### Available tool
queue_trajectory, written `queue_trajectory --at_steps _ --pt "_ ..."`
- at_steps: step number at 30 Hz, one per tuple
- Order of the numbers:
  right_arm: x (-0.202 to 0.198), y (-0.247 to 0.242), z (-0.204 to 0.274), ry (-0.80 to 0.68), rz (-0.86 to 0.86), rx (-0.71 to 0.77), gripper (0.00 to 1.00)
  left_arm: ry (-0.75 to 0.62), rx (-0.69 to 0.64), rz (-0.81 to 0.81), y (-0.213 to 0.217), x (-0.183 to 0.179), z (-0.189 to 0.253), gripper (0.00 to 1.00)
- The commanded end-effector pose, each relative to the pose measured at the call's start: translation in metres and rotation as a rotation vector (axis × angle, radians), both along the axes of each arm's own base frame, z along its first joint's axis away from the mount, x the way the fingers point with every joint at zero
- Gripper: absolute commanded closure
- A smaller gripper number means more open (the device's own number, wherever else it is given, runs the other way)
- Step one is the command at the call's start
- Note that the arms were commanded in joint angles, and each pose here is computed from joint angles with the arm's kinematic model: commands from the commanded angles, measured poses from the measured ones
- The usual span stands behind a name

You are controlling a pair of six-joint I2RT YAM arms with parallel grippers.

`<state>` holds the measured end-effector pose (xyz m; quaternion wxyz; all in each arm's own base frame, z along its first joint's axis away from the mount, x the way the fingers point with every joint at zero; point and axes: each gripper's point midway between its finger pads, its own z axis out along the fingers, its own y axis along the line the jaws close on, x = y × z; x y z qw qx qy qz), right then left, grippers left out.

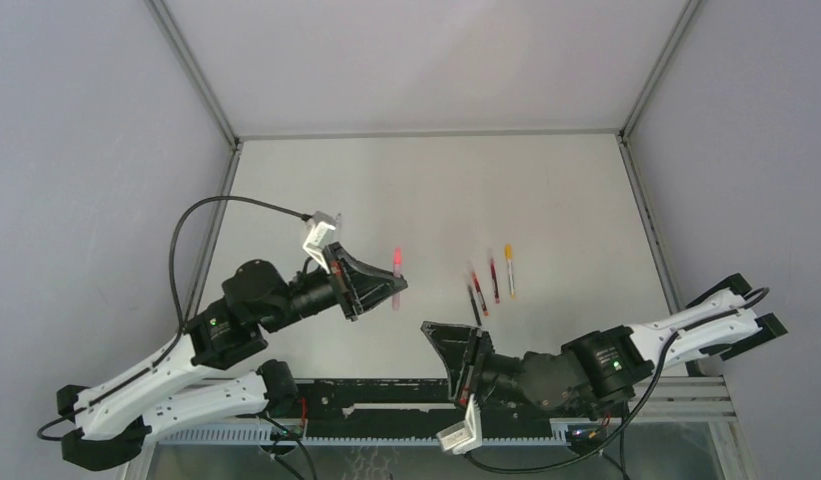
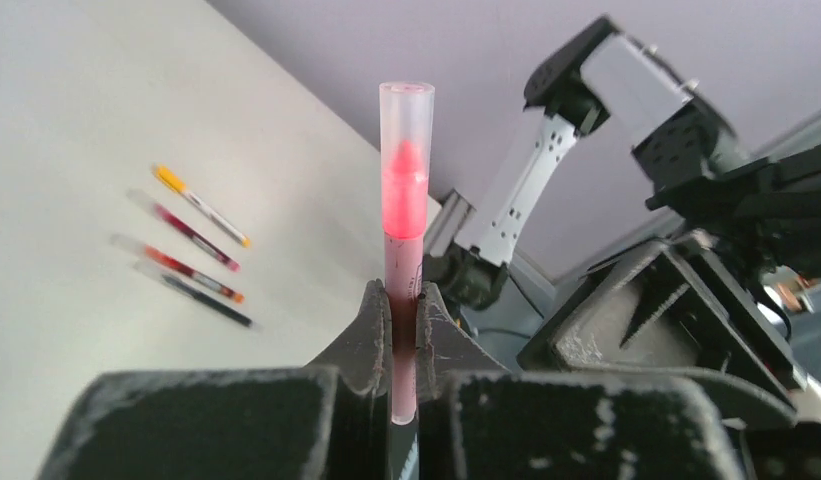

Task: Insert the pens into the pen caps
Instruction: Press the pen cap onto the pen.

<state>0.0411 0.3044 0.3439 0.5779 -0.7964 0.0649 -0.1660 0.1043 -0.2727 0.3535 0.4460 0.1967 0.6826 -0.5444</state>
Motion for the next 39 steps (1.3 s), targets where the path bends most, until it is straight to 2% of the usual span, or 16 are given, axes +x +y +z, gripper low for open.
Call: queue_trajectory --at_steps 1,7,8,9,12,14,19,23,29,39 --pt "-0.013 0.002 0.036 0.603 0.06 0.463 0.7 -0.12 -0.089 0.156 0.021 0.022 0.028 1.0" --pt "0.038 -0.025 0.103 1.285 0.0 1.111 0.66 -0.173 -0.071 0.153 0.023 0.022 0.03 1.0" --pt "0.048 -0.03 0.111 1.467 -0.026 1.23 0.63 -0.178 -0.065 0.149 0.022 0.022 0.029 1.0" --pt "0.059 -0.033 0.114 1.589 -0.065 1.304 0.62 -0.184 -0.06 0.144 0.021 0.022 0.028 1.0" --pt "0.074 -0.02 0.116 1.867 -0.131 1.306 0.63 -0.196 -0.047 0.127 0.017 0.021 0.027 1.0" --pt "0.074 -0.011 0.122 1.99 -0.097 1.276 0.63 -0.202 -0.04 0.123 0.015 0.022 0.026 1.0" --pt "0.07 0.009 0.134 2.118 -0.068 1.212 0.6 -0.213 -0.04 0.124 0.016 0.022 0.028 1.0" --pt "0.076 0.024 0.116 2.174 -0.221 1.173 0.57 -0.221 -0.042 0.124 0.017 0.021 0.03 1.0" --pt "0.086 0.032 0.098 2.163 -0.328 1.182 0.54 -0.23 -0.053 0.089 0.015 0.015 0.033 1.0" --pt "0.089 0.034 0.099 2.147 -0.32 1.189 0.55 -0.231 -0.063 0.022 0.007 0.006 0.033 1.0"
